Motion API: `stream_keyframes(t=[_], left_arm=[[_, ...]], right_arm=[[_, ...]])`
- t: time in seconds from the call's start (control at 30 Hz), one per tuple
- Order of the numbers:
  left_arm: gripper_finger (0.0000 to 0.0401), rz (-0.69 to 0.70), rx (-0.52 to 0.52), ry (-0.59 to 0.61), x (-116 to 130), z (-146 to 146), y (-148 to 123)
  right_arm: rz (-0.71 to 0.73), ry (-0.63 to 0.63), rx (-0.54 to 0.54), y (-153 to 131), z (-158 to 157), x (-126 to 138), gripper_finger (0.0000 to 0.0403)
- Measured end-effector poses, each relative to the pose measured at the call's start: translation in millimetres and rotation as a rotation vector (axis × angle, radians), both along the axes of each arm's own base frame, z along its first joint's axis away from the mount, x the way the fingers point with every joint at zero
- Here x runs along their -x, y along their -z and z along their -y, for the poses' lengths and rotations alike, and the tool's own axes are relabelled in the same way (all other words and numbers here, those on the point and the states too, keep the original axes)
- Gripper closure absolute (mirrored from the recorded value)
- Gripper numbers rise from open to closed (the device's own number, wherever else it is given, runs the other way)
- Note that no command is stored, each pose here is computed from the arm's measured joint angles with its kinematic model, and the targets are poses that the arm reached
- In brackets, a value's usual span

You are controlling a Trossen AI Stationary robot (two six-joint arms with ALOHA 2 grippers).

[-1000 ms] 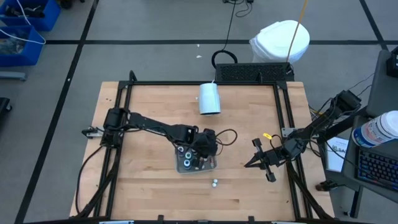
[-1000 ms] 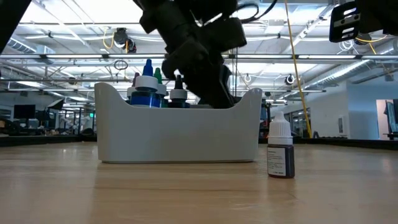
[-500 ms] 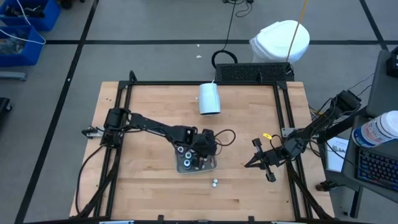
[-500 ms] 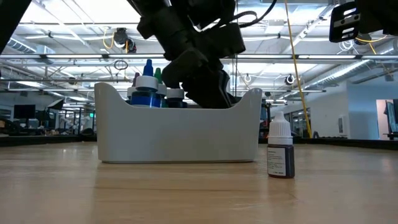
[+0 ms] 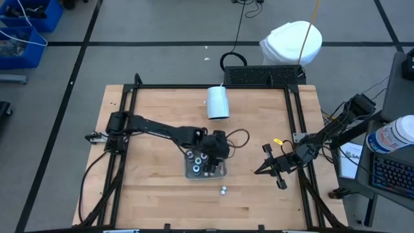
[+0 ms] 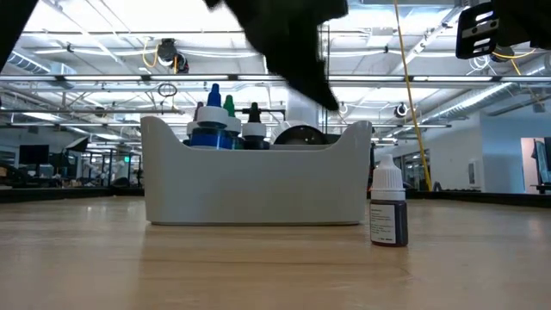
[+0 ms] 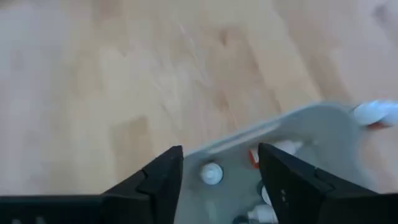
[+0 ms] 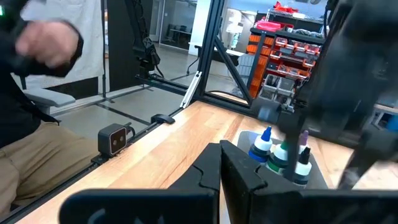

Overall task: Pick & Place food coloring
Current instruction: Put the red food coloring bottle into the gray bin

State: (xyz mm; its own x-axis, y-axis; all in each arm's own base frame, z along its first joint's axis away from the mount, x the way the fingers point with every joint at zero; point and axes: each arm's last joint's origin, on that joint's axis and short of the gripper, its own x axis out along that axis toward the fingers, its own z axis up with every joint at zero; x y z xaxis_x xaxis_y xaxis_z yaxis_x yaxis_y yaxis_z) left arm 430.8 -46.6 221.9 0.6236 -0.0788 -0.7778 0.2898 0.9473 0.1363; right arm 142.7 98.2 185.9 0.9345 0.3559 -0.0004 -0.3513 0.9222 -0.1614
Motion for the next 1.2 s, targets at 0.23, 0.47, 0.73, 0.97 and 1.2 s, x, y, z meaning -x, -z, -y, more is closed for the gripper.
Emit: stream_keyframes(t=[0.23, 0.47, 0.73, 0.97, 1.2], left_arm=[[0.0185, 0.045, -0.005, 0.076, 62, 25, -106], [0.0315, 0.195, 0.084, -0.008, 167, 38, -121], [0.0388, 0.525, 0.298, -0.103, 243, 38, -14], [0.0395, 0.692, 0.242, -0.066, 268, 32, 26], [0.0398, 0.751, 0.178, -0.105, 294, 18, 13]], right_arm=[[-0.006, 0.000, 0.005, 1, 0, 0, 0.0403], [-0.022, -0.001, 0.005, 2, 0, 0, 0.0403], [-0.037, 0.000, 0.018, 4, 0, 0, 0.0403], [-0.043, 0.000, 0.027, 5, 0, 0, 0.0403], [-0.059, 0.000, 0.027, 6, 0, 0, 0.0403]])
